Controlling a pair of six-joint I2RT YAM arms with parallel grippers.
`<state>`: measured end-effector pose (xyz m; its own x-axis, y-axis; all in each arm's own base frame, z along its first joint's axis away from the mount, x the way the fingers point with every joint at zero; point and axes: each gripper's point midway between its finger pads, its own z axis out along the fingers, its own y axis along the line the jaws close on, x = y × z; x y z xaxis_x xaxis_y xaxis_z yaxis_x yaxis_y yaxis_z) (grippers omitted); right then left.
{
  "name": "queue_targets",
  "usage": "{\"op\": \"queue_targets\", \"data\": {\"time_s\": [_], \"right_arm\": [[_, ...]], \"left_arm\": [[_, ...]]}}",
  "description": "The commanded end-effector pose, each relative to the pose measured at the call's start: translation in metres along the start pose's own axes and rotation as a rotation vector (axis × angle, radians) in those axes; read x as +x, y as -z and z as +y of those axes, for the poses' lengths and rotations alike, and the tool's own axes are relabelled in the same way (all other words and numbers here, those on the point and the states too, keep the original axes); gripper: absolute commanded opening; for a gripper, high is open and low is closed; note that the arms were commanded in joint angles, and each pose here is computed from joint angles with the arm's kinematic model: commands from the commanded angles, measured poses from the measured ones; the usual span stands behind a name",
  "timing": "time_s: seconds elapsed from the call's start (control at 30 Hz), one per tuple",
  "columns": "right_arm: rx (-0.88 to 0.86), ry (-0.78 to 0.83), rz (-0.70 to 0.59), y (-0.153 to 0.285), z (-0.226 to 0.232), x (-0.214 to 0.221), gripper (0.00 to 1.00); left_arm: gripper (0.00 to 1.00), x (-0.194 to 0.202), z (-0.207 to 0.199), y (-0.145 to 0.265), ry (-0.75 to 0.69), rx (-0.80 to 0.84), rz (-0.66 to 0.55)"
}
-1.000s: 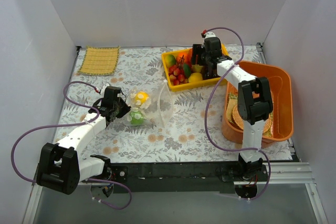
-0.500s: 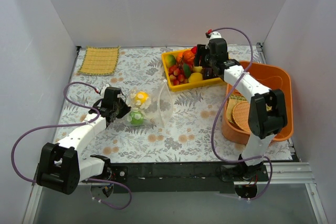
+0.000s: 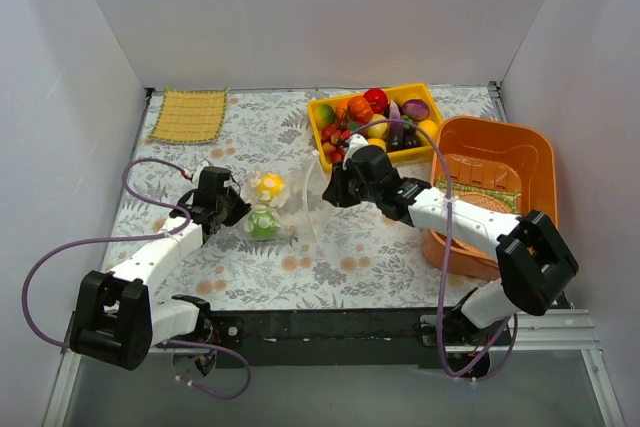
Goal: Open the zip-top bag and remove the fake food
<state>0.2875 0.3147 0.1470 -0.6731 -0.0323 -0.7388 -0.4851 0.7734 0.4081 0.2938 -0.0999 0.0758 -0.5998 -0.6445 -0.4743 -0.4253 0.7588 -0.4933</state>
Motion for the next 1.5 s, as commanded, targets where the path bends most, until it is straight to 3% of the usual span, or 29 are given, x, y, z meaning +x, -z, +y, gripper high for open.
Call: {"op": "queue_targets", "data": {"time_s": [0.0, 0.13, 0.23, 0.3, 0.37, 0.67, 1.07, 1.17, 1.27, 1.47], "right_arm": [[-0.167, -0.055, 0.028, -0.018, 0.046, 0.019, 0.25], [-0.253, -0.091, 0.090, -0.037, 0.061, 0.042, 0.24], [-0.299, -0.110, 0.121, -0.046, 0.066, 0.054, 0.24], [-0.304, -0.120, 0.134, -0.051, 0.065, 0.060, 0.24], [-0.312, -0.122, 0.132, -0.052, 0.066, 0.061, 0.24], [-0.364, -0.178, 0.150, -0.063, 0.071, 0.071, 0.24], [-0.394, -0.224, 0.160, -0.073, 0.072, 0.081, 0.31], [-0.420, -0.235, 0.162, -0.075, 0.076, 0.081, 0.33], [-0.428, -0.232, 0.167, -0.078, 0.079, 0.082, 0.38], [-0.456, -0.212, 0.160, -0.081, 0.090, 0.079, 0.56]], "left_arm": [[0.00, 0.001, -0.003, 0.000, 0.010, 0.022, 0.008], [0.00, 0.004, -0.010, 0.006, 0.005, 0.067, 0.027], [0.46, -0.005, -0.016, 0.018, -0.005, 0.078, 0.002], [0.60, -0.013, -0.015, 0.029, -0.009, 0.039, -0.008], [0.62, -0.014, -0.010, 0.040, 0.018, 0.008, -0.005], [0.48, -0.005, -0.005, 0.070, 0.182, 0.041, -0.010], [0.41, 0.023, 0.015, 0.026, 0.251, -0.014, 0.049], [0.36, 0.028, 0.023, 0.016, 0.257, -0.036, 0.053], [0.29, 0.030, 0.028, 0.011, 0.259, -0.047, 0.047], [0.11, 0.035, 0.035, 0.002, 0.237, -0.064, 0.051]]}}
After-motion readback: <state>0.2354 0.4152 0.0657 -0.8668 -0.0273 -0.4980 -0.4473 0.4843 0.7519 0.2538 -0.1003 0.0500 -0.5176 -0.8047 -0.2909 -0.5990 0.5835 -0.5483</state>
